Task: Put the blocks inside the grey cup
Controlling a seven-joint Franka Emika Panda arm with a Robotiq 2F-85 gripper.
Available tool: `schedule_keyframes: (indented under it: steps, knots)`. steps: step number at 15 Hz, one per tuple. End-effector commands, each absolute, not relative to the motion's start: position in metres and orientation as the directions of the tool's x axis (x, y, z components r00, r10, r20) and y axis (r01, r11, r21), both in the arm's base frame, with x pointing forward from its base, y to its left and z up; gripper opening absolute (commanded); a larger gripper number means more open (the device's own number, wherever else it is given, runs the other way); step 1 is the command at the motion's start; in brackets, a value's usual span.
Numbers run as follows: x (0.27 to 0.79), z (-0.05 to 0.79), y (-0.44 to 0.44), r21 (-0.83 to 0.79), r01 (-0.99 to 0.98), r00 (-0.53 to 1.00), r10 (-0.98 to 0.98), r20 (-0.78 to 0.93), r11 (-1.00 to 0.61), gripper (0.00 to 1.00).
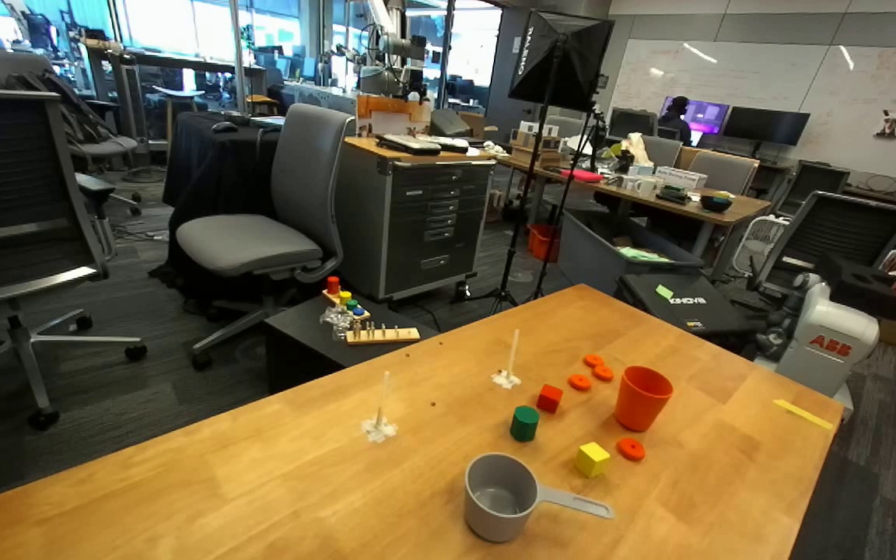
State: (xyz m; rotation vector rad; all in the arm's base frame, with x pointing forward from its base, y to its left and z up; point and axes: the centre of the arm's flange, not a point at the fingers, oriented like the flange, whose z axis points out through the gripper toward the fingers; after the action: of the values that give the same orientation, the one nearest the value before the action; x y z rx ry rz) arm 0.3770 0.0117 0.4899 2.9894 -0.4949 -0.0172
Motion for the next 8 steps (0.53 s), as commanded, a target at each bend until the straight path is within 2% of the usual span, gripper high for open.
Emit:
schedule_keyframes:
  steps: [1,6,7,8]
  knots:
    - [0.458,0.447,0.029,0.077,-0.392,0.920,-0.393,0.010,-0.917,1.00]
    - [0.528,0.357,0.054,0.152,-0.464,0.873,-0.480,-0.085,-0.872,1.00]
    - [0.476,0.375,0.039,0.119,-0.434,0.895,-0.443,-0.057,-0.893,1.00]
    - [0.487,0.359,0.043,0.135,-0.443,0.887,-0.456,-0.079,-0.886,1.00]
